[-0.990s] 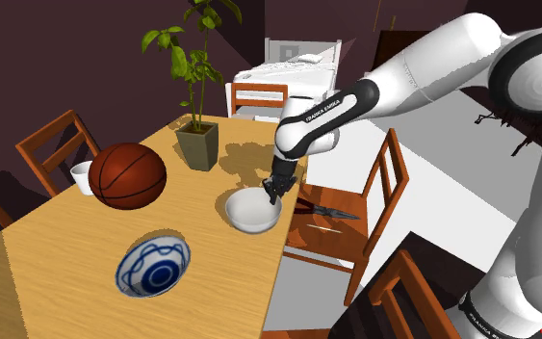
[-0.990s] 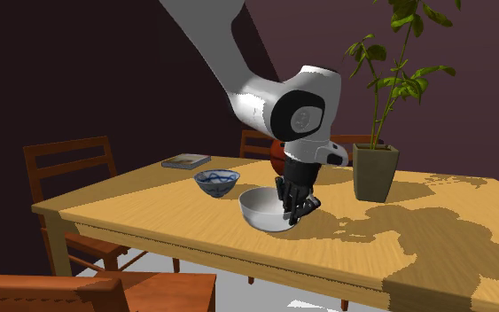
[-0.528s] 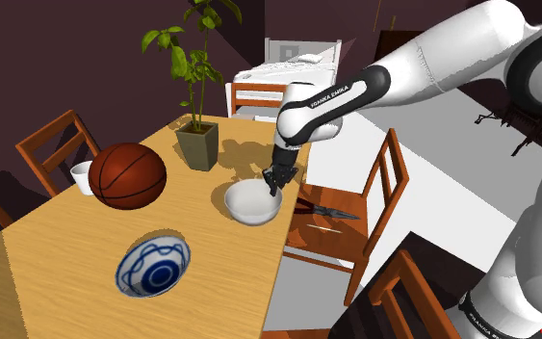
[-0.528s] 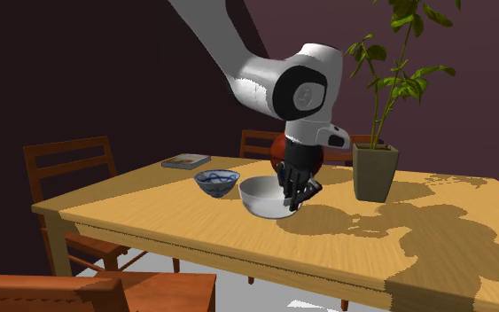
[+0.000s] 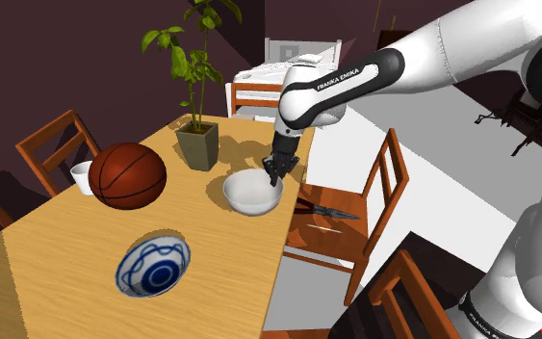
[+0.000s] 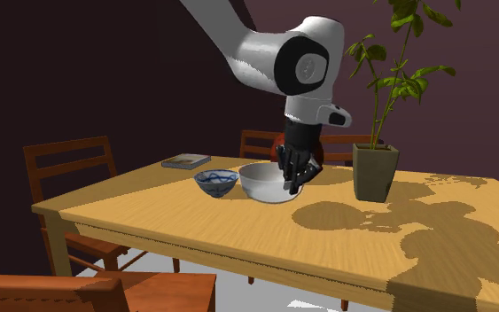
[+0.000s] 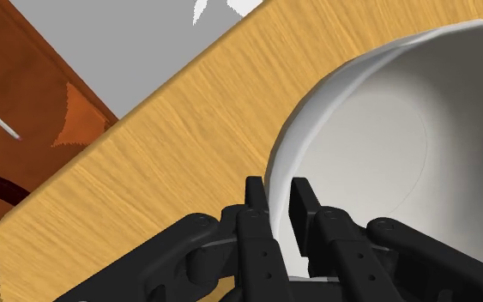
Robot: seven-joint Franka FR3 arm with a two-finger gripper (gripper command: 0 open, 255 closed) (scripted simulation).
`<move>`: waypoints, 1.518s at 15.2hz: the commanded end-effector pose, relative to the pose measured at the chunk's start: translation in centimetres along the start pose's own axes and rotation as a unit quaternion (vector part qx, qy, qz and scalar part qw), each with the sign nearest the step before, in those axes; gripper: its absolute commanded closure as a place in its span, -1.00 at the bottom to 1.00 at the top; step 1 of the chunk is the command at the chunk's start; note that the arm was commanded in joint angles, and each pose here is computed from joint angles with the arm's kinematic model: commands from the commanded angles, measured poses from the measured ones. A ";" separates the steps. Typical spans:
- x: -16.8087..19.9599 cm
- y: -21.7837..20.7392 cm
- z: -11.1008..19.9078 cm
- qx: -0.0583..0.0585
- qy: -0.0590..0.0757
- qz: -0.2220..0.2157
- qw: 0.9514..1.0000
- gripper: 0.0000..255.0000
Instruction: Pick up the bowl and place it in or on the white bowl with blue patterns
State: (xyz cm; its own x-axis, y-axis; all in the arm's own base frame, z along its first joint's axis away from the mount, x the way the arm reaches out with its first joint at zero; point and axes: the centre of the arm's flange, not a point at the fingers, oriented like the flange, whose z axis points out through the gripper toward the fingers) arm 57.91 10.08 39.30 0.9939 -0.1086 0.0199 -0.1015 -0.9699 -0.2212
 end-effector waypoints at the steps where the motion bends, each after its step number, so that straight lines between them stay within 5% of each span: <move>1: 0.2 -0.2 -1.1 0.000 0.000 0.000 1.000 1.00; 9: 0.3 -1.1 -5.0 0.000 0.000 0.000 1.000 1.00; 23: -1.3 -19.4 -2.6 0.000 0.000 0.000 1.000 1.00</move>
State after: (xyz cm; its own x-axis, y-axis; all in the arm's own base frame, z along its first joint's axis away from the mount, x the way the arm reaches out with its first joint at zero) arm 58.56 27.14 45.92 0.9940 -0.1071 0.0200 -0.1001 -0.9701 -0.2209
